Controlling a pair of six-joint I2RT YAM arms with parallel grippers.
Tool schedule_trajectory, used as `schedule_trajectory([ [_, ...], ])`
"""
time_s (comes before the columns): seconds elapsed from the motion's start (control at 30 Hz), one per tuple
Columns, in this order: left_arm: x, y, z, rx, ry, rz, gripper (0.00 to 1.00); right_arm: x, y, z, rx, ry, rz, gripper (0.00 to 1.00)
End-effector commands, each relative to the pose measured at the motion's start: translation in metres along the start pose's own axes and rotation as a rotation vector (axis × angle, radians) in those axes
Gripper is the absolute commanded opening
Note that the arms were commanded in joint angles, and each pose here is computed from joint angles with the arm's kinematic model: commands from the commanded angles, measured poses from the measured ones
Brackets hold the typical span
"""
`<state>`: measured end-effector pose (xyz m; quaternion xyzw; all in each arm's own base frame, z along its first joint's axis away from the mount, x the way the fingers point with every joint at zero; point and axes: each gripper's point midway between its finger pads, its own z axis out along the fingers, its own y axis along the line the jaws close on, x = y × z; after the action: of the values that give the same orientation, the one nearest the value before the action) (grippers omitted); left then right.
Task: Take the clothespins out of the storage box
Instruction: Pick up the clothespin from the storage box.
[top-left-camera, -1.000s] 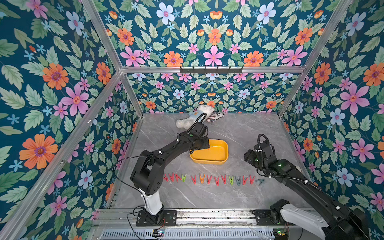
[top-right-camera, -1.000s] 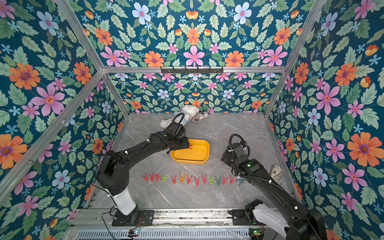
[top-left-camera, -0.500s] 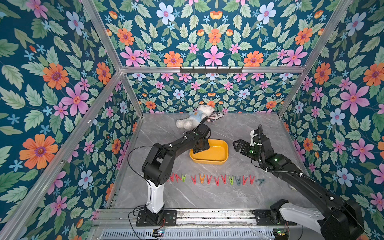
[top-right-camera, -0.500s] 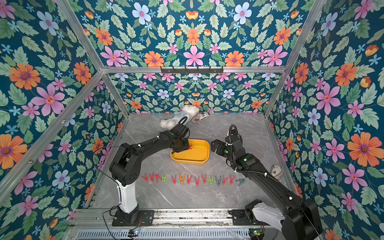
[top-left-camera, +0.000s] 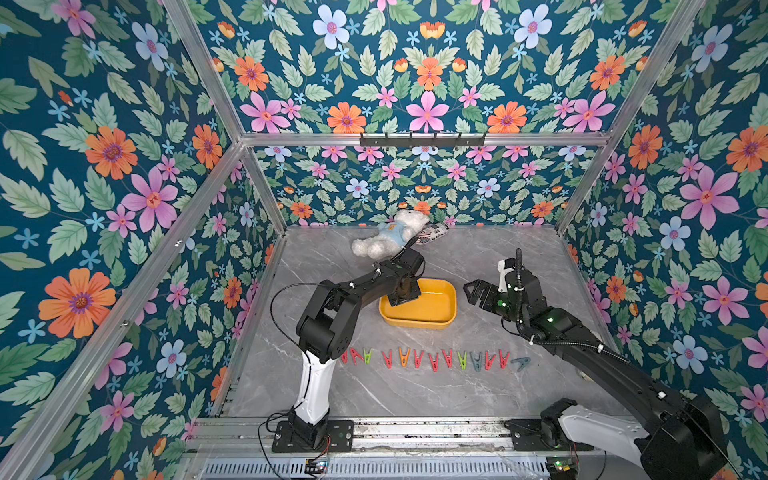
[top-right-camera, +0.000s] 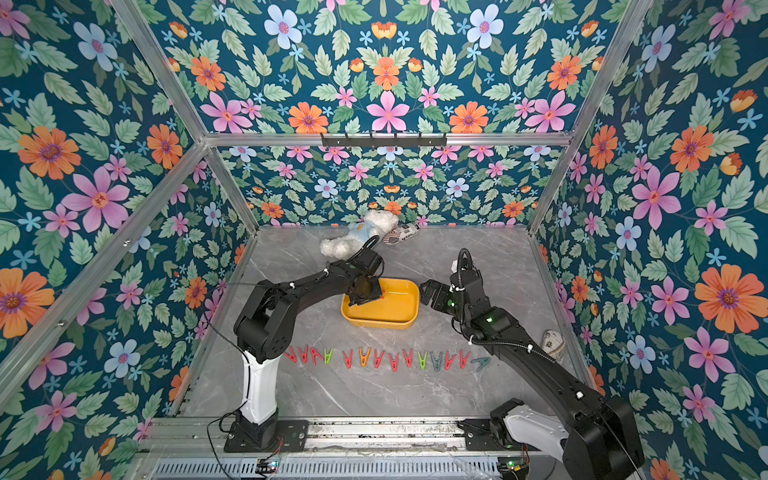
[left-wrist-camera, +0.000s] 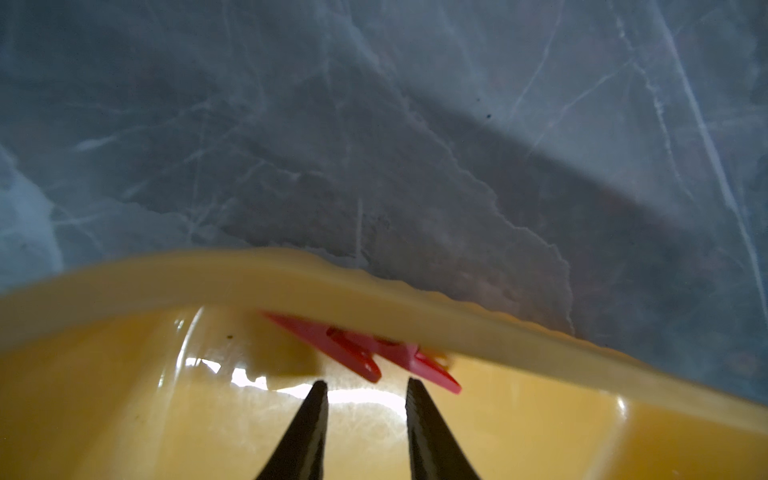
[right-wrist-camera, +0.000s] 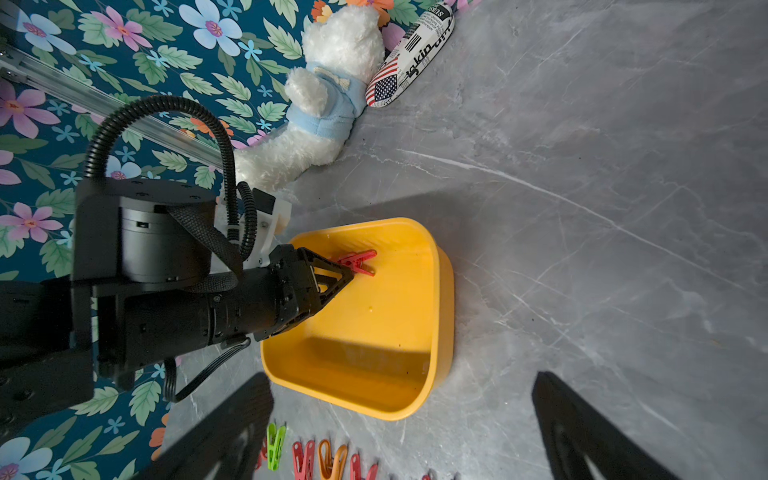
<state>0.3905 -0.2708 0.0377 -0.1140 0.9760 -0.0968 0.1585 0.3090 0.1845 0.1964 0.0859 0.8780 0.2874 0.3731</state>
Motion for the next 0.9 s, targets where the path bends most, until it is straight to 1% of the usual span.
schedule_trajectory([
  [0.0, 0.0, 0.013, 0.0, -0.069, -0.007, -0.01, 0.34, -0.002, 0.0, -0.001, 0.003, -0.011, -0.007, 0.99],
  [0.13, -0.001, 0.024, 0.001, -0.112, -0.01, -0.019, 0.32, -0.002, 0.0, -0.001, 0.002, -0.011, -0.006, 0.99],
  [0.33, -0.002, 0.035, 0.002, -0.154, -0.009, -0.02, 0.32, -0.002, 0.001, 0.0, -0.002, -0.01, -0.003, 0.99],
  [0.5, -0.002, 0.031, 0.002, -0.136, -0.006, -0.004, 0.32, 0.0, 0.0, 0.001, -0.004, -0.006, 0.001, 0.99],
  [0.63, -0.008, 0.022, -0.011, -0.11, -0.041, 0.009, 0.32, 0.0, -0.001, 0.001, -0.002, -0.006, 0.003, 0.99],
  [0.73, -0.012, 0.022, -0.019, -0.112, -0.07, 0.01, 0.32, 0.0, 0.0, 0.002, -0.004, -0.007, 0.007, 0.99],
  [0.87, -0.013, 0.026, -0.017, -0.131, -0.081, -0.012, 0.3, 0.0, 0.001, 0.003, -0.009, -0.007, 0.007, 0.99],
])
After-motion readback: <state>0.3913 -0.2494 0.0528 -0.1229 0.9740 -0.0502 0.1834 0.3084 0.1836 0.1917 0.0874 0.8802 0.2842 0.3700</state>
